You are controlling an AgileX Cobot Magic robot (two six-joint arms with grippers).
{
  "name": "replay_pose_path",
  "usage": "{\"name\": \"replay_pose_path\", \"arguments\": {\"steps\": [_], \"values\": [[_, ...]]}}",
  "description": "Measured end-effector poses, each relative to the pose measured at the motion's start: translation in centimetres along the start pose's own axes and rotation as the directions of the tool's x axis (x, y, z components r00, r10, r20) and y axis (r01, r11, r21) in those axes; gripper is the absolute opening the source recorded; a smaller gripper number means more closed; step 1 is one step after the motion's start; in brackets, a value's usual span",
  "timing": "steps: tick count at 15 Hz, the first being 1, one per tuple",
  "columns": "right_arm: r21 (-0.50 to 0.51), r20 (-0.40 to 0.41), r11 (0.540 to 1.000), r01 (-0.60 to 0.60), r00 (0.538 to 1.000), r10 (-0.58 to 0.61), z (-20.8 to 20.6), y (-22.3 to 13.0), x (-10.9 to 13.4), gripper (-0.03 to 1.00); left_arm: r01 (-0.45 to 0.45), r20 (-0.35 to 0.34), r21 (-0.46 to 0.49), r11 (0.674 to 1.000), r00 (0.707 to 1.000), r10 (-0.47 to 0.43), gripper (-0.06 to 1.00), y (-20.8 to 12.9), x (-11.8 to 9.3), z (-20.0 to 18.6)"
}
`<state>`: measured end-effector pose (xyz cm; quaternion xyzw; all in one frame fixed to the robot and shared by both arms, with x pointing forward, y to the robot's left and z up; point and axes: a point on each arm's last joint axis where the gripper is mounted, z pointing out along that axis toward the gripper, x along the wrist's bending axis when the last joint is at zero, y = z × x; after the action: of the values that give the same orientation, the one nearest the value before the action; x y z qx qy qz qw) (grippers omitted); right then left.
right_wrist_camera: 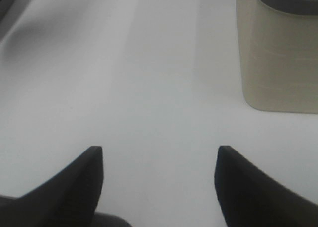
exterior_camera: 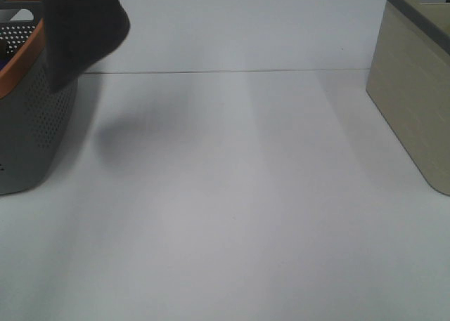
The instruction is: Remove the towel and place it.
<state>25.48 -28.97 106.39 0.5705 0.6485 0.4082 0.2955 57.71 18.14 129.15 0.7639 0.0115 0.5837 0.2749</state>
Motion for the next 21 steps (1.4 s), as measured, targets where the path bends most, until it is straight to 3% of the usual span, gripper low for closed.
{"name": "replay_pose_path", "arguments": {"steps": [4, 8, 12, 15, 17, 19, 21], "values": [[-0.026, -0.09, 0.999, 0.029, 0.995, -0.031, 3.6, 3.4, 0.7, 0.65, -0.015, 0.148, -0.063, 0.998, 0.989, 0.025, 0.0, 2.5, -4.9, 4.7], [-0.055, -0.188, 0.996, 0.073, 0.979, -0.082, 7.1, 5.7, 1.5, 0.65, -0.071, 0.21, -0.089, 0.994, 0.974, 0.088, 0.0, 3.4, -7.7, 7.2], [-0.07, -0.332, 0.989, 0.133, 0.931, -0.149, 12.4, 7.1, 2.5, 0.65, -0.182, 0.17, -0.168, 0.969, 0.963, 0.21, 0.0, 5.5, -9.0, 7.8], [-0.11, -0.414, 0.987, 0.113, 0.898, -0.149, 14.4, 7.6, 3.0, 0.65, -0.294, 0.149, -0.219, 0.93, 0.932, 0.33, 0.0, 6.6, -9.5, 7.7], [-0.165, -0.501, 0.983, 0.085, 0.851, -0.158, 15.8, 7.9, 3.7, 0.65, -0.343, 0.136, -0.243, 0.908, 0.914, 0.382, 0.0, 6.8, -9.6, 7.6], [-0.217, -0.554, 0.969, 0.12, 0.802, -0.223, 17.0, 8.1, 4.2, 0.65, -0.37, 0.149, -0.263, 0.891, 0.897, 0.416, 0.0, 7.0, -10.0, 7.5], [-0.225, -0.568, 0.965, 0.137, 0.786, -0.244, 18.1, 8.8, 4.3, 0.65, -0.371, 0.184, -0.285, 0.884, 0.884, 0.43, 0.0, 7.4, -10.5, 7.4]]}}
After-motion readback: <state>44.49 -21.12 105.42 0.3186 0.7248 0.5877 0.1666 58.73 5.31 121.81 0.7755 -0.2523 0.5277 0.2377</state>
